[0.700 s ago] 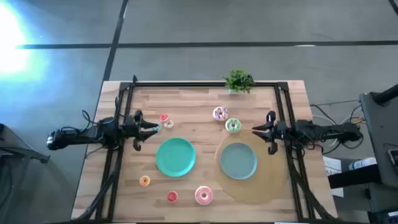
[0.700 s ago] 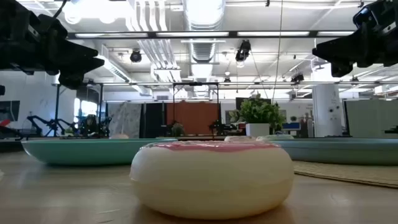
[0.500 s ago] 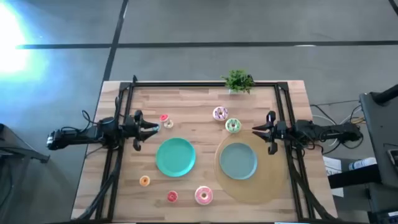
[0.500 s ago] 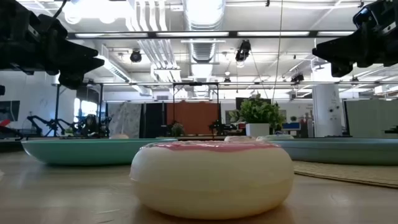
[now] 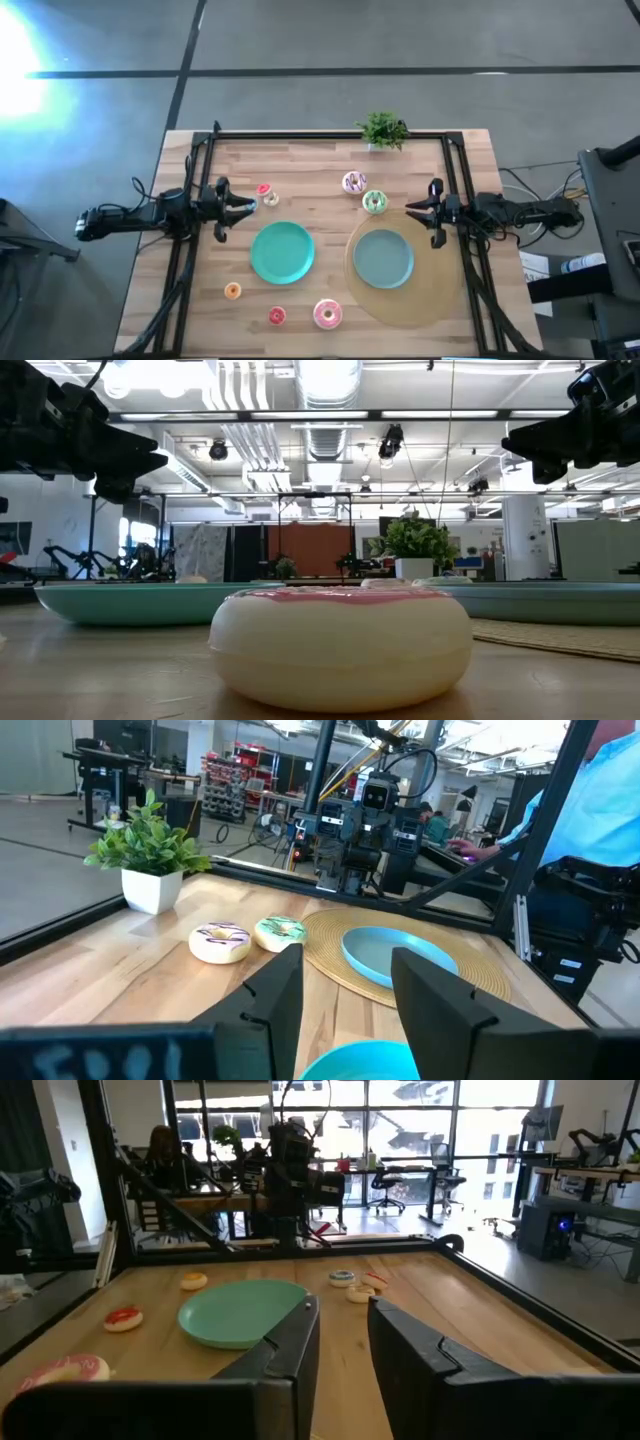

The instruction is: Pick & Place donuts

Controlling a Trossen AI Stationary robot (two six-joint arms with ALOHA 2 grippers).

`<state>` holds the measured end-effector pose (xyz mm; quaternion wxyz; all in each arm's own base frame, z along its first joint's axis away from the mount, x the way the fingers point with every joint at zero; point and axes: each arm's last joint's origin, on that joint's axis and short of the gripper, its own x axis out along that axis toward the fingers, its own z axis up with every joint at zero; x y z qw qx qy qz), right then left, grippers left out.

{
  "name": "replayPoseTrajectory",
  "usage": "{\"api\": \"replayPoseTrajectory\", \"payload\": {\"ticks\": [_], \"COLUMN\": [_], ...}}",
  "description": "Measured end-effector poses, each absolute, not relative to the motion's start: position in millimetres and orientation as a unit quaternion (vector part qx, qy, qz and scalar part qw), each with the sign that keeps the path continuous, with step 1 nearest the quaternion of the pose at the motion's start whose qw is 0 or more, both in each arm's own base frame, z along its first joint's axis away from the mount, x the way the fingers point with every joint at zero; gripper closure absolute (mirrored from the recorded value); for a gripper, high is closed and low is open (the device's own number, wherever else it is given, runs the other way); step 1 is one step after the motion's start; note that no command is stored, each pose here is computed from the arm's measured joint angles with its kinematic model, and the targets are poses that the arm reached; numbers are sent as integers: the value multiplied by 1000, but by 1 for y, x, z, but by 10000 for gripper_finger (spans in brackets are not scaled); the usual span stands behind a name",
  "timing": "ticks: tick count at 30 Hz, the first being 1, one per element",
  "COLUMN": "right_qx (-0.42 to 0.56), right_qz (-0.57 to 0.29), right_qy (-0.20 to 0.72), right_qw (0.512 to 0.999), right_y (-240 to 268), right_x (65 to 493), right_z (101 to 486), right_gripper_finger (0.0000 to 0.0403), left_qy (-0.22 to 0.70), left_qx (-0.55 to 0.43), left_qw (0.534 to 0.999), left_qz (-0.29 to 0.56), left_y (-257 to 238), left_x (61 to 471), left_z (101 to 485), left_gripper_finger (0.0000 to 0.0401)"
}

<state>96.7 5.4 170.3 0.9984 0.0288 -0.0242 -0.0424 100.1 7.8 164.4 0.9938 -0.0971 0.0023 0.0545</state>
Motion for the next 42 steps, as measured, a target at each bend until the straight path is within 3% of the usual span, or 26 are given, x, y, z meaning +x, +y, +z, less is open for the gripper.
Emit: {"api": "replayPoseTrajectory", "payload": {"ticks": [38, 42], "right_qx": [29, 88], "right_qz": [-43, -41], "right_qy": [-24, -27], "right_qw": [998, 995], "right_y": [5, 5], "right_x": [97, 97], "right_z": [170, 170], "right_gripper_finger": [333, 327], "left_qy": [2, 2], "left_qx": [-97, -97], "left_qw": [994, 994], "left_qz": [54, 54], "left_y": [8, 8], "left_x": [100, 100], "left_z": [164, 164], "left_gripper_finger": [273, 273]}}
